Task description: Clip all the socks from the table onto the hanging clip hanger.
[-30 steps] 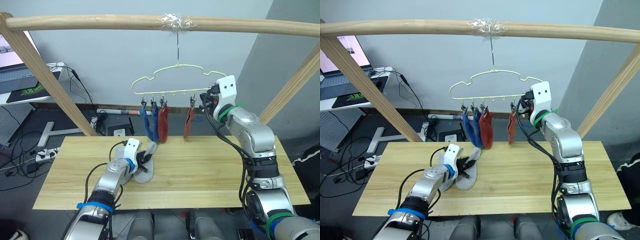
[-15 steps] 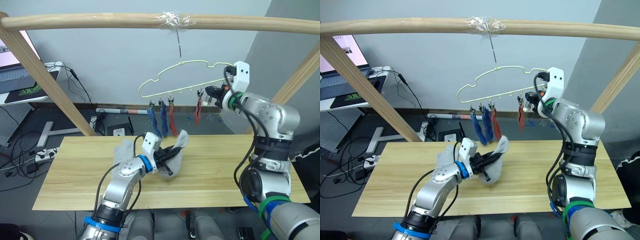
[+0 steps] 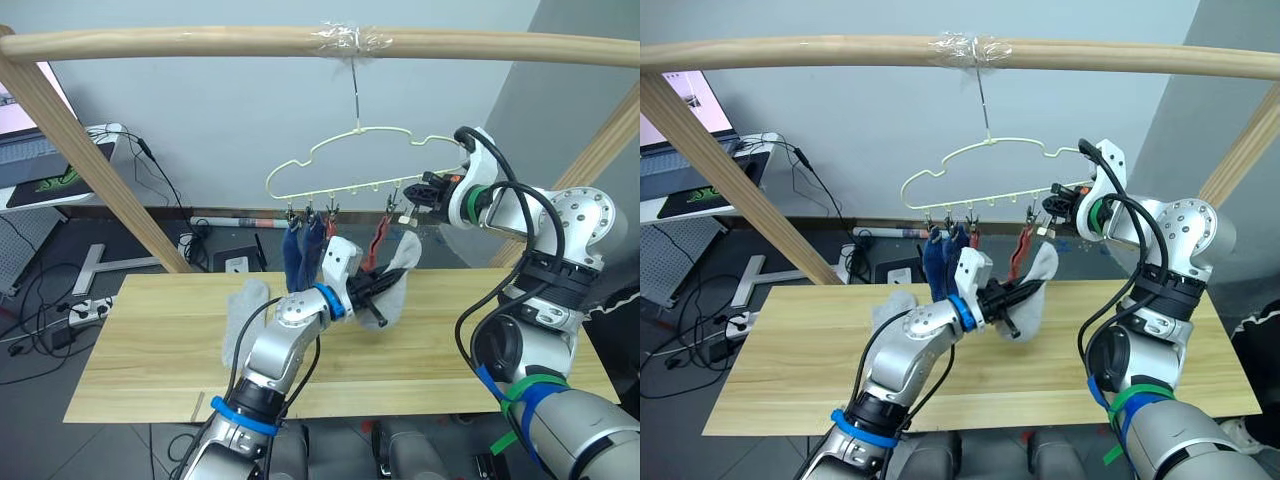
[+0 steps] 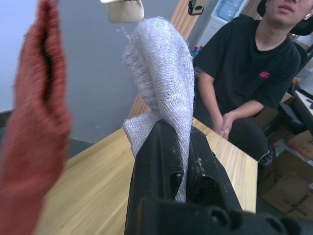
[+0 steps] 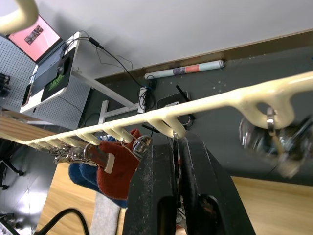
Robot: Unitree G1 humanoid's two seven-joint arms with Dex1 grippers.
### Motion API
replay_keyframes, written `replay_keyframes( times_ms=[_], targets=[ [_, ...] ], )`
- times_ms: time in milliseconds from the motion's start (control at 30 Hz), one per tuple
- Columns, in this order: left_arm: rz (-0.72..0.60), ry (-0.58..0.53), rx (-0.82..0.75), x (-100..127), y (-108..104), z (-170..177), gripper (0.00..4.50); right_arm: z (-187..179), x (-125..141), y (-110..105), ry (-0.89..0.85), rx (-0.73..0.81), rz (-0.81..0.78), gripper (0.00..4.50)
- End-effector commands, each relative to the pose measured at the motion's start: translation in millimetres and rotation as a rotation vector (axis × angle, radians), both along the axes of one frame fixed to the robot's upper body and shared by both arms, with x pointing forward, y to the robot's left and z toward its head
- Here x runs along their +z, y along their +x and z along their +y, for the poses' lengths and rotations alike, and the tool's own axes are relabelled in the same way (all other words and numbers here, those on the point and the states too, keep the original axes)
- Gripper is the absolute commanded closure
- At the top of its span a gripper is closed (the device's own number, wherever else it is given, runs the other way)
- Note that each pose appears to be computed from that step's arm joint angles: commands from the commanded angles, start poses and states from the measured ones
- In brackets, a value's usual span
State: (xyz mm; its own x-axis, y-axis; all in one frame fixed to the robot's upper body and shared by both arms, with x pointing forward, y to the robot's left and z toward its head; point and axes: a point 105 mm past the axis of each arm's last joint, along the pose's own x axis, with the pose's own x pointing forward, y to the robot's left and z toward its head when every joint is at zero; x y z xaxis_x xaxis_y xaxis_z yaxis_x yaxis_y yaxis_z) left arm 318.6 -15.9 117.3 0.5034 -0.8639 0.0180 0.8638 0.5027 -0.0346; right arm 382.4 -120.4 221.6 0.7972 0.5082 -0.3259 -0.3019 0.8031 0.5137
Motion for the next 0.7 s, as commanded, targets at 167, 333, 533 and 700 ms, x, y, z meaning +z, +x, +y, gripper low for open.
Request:
replay_keyframes(
  times_ms=[167, 333, 533, 700],
  targets=[
    [-0.044, -0.048, 0.028, 20.0, 14.2, -0.2, 4.48, -6.0, 6.7, -4.0, -0.022, -0.015, -0.041, 4.5],
    [-0.063, -0.058, 0.035, 24.5, 17.4, -0.8, 4.48, -7.1, 5.9, -4.7, -0.027, -0.016, -0.043, 4.5],
    [-0.064, -0.06, 0.021, 25.0, 14.8, -2.6, 4.48, -7.5, 6.1, -4.8, -0.026, -0.017, -0.045, 4.5],
    [-0.069, -0.077, 0.02, 30.2, 15.2, -7.9, 4.48, -1.7, 4.6, -7.0, -0.028, 0.013, -0.049, 4.5]
  ],
)
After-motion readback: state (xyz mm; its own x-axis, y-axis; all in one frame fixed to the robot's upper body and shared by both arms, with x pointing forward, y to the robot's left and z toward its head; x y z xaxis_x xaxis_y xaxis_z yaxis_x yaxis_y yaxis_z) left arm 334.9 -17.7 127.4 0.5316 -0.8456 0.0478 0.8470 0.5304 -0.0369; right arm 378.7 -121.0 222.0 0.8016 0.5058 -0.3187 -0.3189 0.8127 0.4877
